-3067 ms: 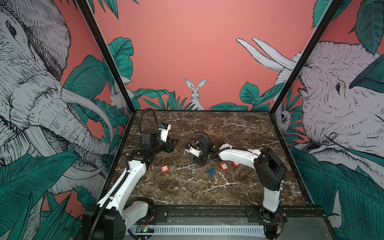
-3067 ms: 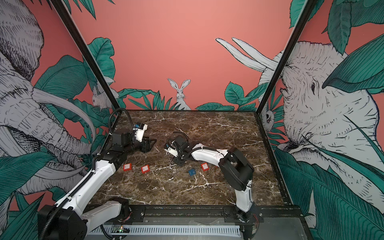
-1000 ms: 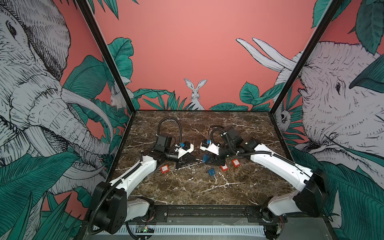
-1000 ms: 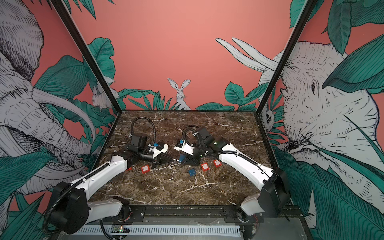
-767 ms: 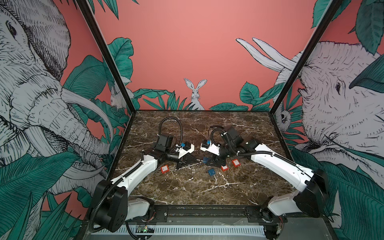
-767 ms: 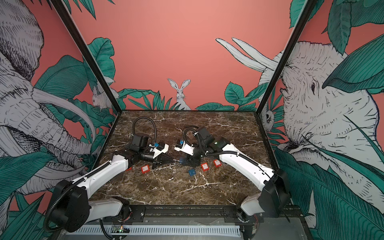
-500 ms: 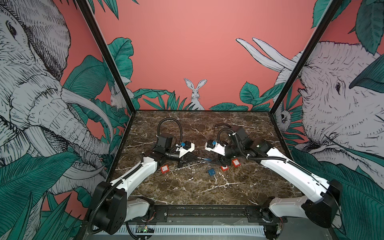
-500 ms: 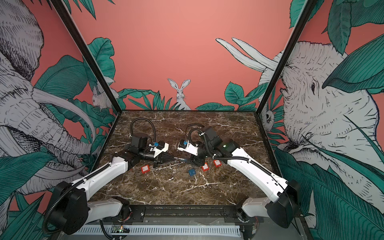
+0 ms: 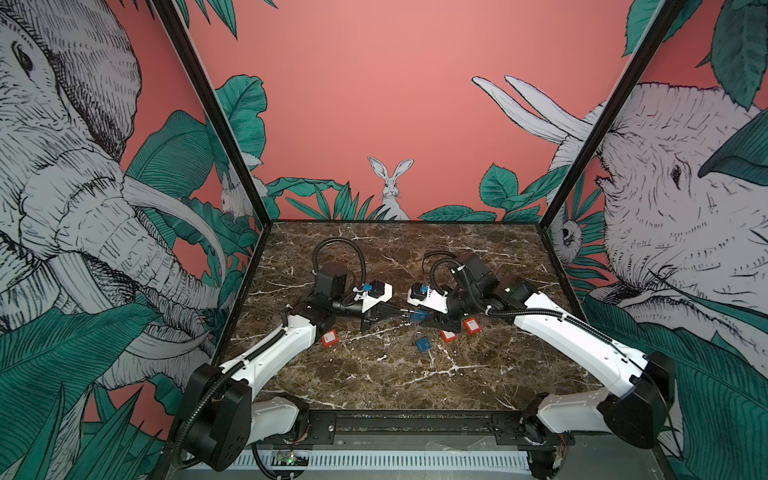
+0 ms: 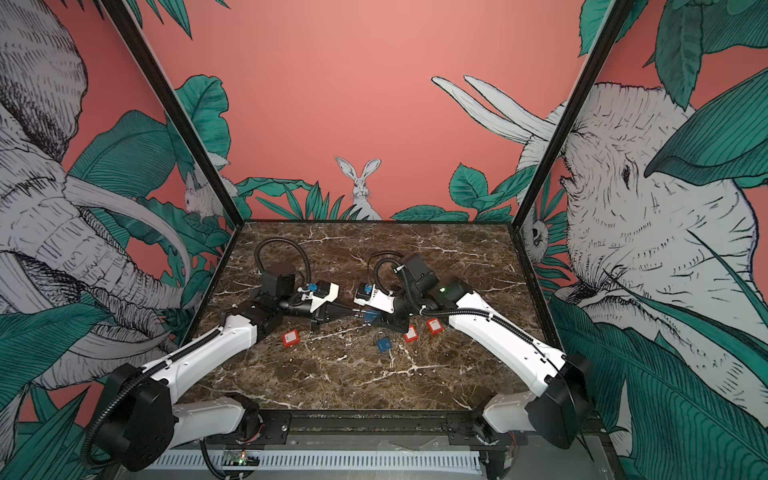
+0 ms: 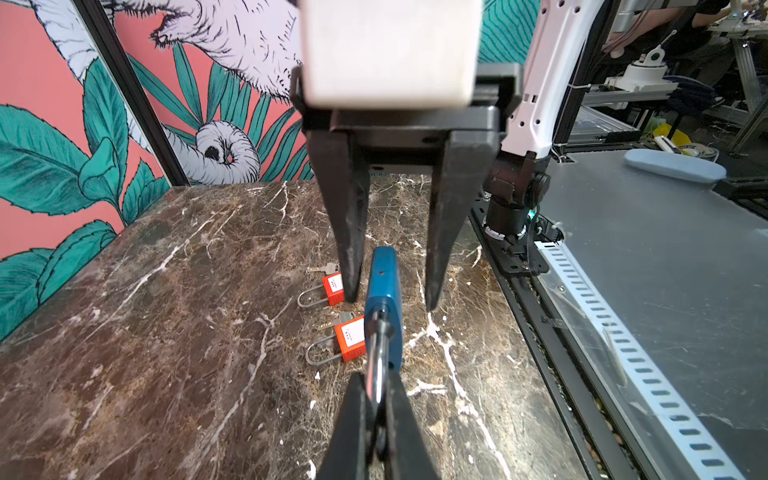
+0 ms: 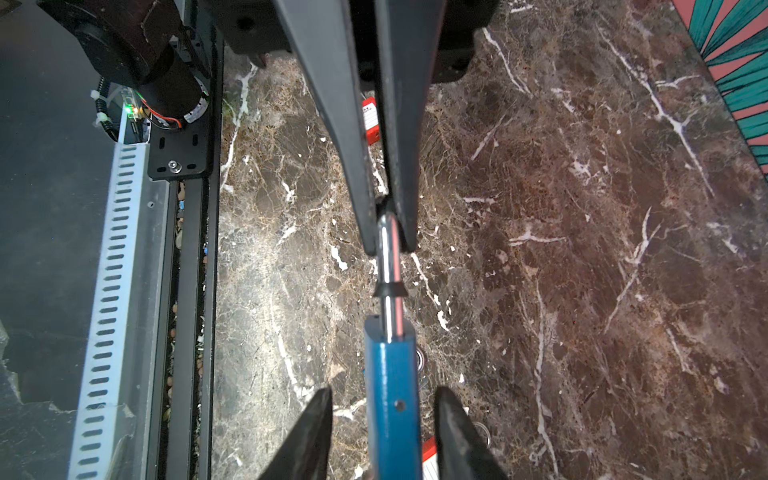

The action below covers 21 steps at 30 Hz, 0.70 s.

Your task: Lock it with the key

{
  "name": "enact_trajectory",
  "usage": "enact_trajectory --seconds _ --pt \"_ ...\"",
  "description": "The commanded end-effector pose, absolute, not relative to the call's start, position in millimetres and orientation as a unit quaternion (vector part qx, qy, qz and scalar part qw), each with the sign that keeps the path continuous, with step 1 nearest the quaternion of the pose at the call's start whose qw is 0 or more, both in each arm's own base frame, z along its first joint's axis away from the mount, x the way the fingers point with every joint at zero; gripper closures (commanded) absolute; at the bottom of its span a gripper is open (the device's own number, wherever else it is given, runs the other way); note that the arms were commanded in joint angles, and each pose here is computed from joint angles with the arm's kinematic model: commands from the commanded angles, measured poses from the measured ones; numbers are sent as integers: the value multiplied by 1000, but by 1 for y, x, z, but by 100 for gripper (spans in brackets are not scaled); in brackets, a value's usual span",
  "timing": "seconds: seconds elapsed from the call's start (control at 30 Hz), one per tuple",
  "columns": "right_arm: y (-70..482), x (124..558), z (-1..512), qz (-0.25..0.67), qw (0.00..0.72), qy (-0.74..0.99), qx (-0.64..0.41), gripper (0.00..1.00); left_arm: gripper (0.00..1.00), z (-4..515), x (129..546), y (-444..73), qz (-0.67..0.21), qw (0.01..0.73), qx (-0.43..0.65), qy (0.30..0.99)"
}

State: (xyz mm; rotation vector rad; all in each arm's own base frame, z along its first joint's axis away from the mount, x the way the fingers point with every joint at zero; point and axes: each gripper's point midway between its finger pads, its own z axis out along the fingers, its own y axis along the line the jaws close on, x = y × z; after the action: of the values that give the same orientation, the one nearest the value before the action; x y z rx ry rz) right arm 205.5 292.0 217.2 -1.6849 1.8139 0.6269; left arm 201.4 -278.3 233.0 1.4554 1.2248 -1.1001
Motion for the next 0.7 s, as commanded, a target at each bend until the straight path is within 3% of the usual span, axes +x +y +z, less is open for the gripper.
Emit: enact_trajectory --seconds 0.0,0.37,0.67 --pt "294 201 216 251 283 674 -634 67 100 253 193 -279 -441 486 601 456" --pt "296 194 221 268 287 662 -638 90 100 251 188 -284 -446 482 605 450" --pt "305 187 233 304 295 642 -639 97 100 246 181 -295 -451 475 614 440"
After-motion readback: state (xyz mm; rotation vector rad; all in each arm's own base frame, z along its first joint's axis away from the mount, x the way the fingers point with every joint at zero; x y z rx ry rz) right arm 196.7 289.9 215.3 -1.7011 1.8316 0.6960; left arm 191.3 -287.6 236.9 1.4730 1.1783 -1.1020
